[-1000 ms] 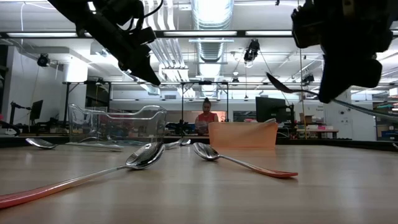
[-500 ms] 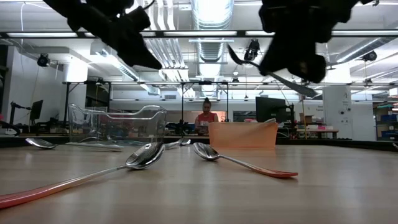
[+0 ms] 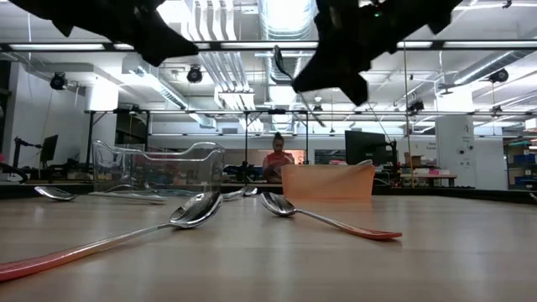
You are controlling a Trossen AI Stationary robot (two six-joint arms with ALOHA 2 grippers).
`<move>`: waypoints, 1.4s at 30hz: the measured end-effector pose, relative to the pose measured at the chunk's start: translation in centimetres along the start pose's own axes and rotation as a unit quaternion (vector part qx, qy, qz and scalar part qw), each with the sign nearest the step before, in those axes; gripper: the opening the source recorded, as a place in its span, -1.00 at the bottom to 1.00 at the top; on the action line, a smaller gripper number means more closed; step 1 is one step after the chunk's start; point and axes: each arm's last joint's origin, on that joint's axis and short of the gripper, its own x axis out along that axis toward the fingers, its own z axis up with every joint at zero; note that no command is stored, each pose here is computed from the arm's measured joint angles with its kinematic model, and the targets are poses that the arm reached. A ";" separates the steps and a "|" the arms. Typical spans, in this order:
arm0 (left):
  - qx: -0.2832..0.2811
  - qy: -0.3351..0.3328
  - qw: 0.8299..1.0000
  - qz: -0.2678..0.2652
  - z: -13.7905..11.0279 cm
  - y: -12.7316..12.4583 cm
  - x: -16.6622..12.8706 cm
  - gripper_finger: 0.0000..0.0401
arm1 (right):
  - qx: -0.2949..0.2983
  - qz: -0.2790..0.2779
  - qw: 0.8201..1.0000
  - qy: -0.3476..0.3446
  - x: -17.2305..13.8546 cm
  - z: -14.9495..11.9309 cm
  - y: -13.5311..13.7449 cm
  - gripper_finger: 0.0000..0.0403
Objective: Sort silverware by color (type)
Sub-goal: Put the blue spoon into the transparent bin
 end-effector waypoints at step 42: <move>-0.042 -0.003 0.996 0.080 -1.2 0.4 1.0 -0.89 | -0.338 -0.172 0.885 -0.270 8.5 6.5 -4.6 -0.96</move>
